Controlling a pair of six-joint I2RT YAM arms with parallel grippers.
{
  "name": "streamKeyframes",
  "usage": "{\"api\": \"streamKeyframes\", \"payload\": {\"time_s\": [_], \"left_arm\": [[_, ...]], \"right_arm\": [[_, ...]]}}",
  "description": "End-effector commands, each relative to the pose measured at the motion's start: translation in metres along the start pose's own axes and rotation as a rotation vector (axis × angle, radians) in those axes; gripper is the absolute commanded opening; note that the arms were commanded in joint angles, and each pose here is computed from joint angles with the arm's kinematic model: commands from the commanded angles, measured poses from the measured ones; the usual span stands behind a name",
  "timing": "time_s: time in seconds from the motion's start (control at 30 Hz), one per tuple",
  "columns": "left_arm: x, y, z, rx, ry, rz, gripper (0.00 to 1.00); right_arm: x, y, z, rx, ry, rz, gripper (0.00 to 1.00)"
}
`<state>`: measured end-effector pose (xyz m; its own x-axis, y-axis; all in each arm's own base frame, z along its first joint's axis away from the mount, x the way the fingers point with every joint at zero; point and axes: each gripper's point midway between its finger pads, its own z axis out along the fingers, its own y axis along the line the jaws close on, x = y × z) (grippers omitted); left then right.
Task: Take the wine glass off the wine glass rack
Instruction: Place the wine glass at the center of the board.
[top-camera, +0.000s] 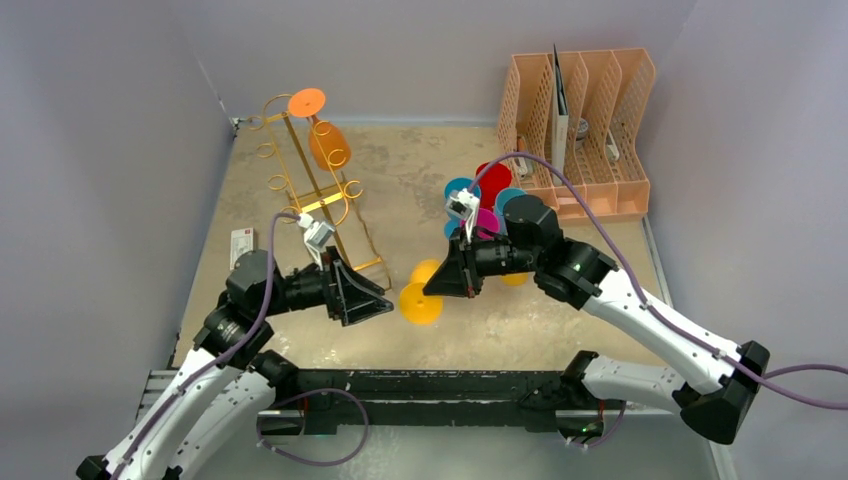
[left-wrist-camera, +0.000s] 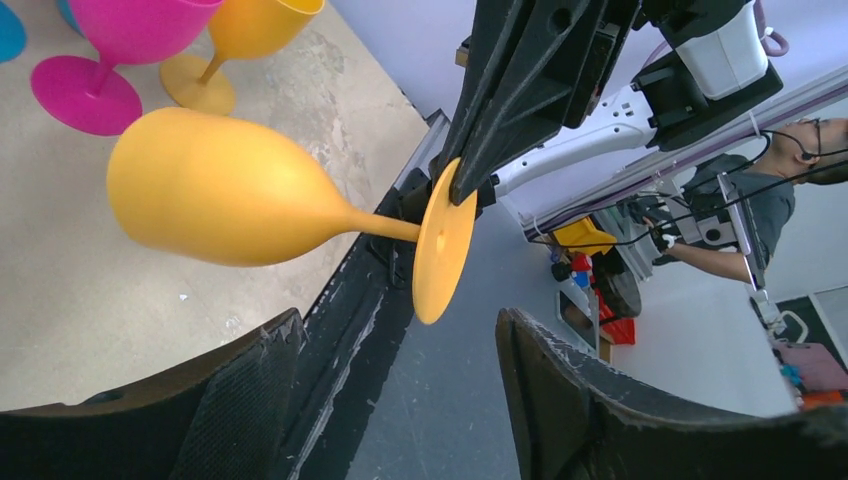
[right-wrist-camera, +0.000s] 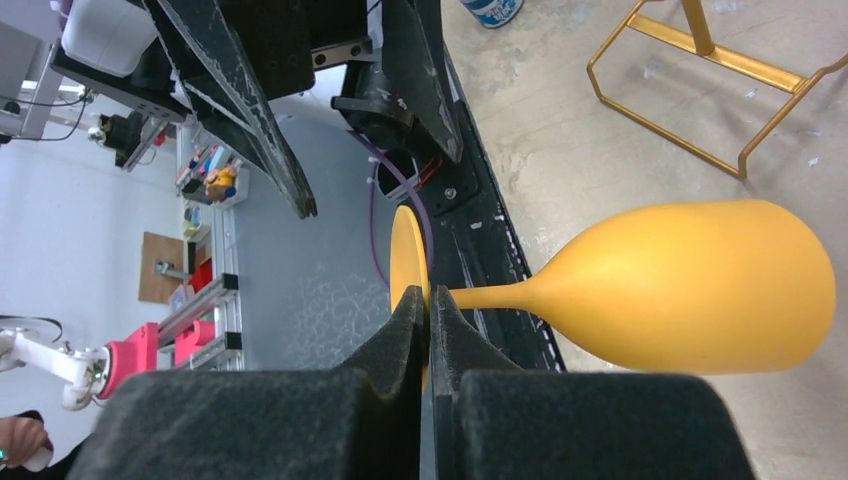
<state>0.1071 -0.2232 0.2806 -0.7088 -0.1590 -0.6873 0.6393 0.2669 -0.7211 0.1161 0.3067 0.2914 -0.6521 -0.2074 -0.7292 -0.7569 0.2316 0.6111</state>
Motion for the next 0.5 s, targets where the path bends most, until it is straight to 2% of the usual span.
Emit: {"api": "streamKeyframes", "payload": {"time_s": [0.0, 0.2, 0.47], "left_arm": [[-0.003, -0.008, 0.008, 0.06, -0.01, 0.006, 0.67], [0.011, -0.009, 0.022, 0.087, 0.042, 0.005, 0.56], [0.013, -0.012, 0.022, 0.066, -0.005, 0.031, 0.36]], "right_arm": [[-0.014, 0.012, 0.007, -0.065, -0.035, -0.024, 0.0], [-0.023, 0.008, 0.019, -0.072, -0.083, 0.003, 0.0], [-0.023, 0.007, 0.024, -0.081, -0.093, 0.023, 0.0]]}}
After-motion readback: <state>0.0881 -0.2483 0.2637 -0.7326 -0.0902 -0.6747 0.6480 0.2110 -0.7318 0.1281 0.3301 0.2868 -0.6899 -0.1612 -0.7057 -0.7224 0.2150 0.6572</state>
